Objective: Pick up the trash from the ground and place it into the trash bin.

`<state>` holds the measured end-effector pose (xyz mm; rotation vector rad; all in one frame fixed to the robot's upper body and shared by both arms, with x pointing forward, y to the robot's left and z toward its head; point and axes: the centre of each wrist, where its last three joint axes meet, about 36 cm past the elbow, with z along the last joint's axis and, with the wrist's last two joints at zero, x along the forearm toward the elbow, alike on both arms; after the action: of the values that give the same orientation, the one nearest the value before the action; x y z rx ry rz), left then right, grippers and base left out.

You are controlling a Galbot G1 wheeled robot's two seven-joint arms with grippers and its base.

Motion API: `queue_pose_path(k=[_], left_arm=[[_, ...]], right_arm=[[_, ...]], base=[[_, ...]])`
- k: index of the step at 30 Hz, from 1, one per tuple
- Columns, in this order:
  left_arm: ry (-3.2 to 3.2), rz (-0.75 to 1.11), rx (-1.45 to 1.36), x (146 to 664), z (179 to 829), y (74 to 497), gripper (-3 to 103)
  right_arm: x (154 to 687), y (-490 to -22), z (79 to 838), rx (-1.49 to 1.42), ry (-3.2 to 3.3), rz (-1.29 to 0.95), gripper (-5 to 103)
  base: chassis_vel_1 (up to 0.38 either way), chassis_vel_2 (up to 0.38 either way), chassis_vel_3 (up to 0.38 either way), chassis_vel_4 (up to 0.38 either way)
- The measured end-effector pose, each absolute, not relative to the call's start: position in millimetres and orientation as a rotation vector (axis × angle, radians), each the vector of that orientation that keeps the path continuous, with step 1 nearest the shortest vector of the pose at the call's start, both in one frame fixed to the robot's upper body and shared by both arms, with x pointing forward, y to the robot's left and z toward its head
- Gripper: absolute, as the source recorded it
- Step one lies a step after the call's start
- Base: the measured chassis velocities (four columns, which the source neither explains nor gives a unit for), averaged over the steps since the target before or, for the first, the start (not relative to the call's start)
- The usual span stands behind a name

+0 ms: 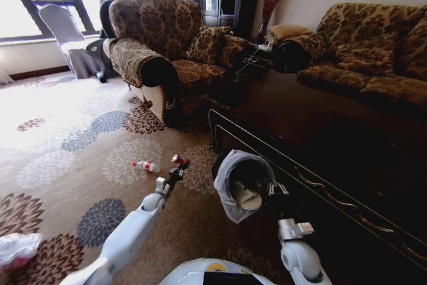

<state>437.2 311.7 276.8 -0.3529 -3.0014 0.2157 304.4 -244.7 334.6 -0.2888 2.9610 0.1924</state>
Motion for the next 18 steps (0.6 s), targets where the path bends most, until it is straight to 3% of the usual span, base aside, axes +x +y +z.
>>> queue_pose_path(k=[3,10,12,18], left_arm=[[-3.020,0.394,-0.334,410.8,306.6,300.2,11],[-3.089,0.609,-0.270,319.7,379.2,308.7,11],[-3.092,0.621,-0.263,316.3,383.1,310.1,11],[-3.149,0.884,-0.258,258.6,470.5,302.7,11]], right_arm=[[310.5,-243.1,334.9,-0.314,2.961,0.182,0],[363.2,-218.9,325.5,-0.477,2.969,0.204,0],[366.1,-217.7,325.2,-0.483,2.969,0.206,0],[413.0,-187.1,314.7,-0.609,2.961,0.203,0]], base=[[0.000,0.000,0.000,0.000],[0.000,0.000,0.000,0.000],[0.000,0.000,0.000,0.000],[0.000,0.000,0.000,0.000]])
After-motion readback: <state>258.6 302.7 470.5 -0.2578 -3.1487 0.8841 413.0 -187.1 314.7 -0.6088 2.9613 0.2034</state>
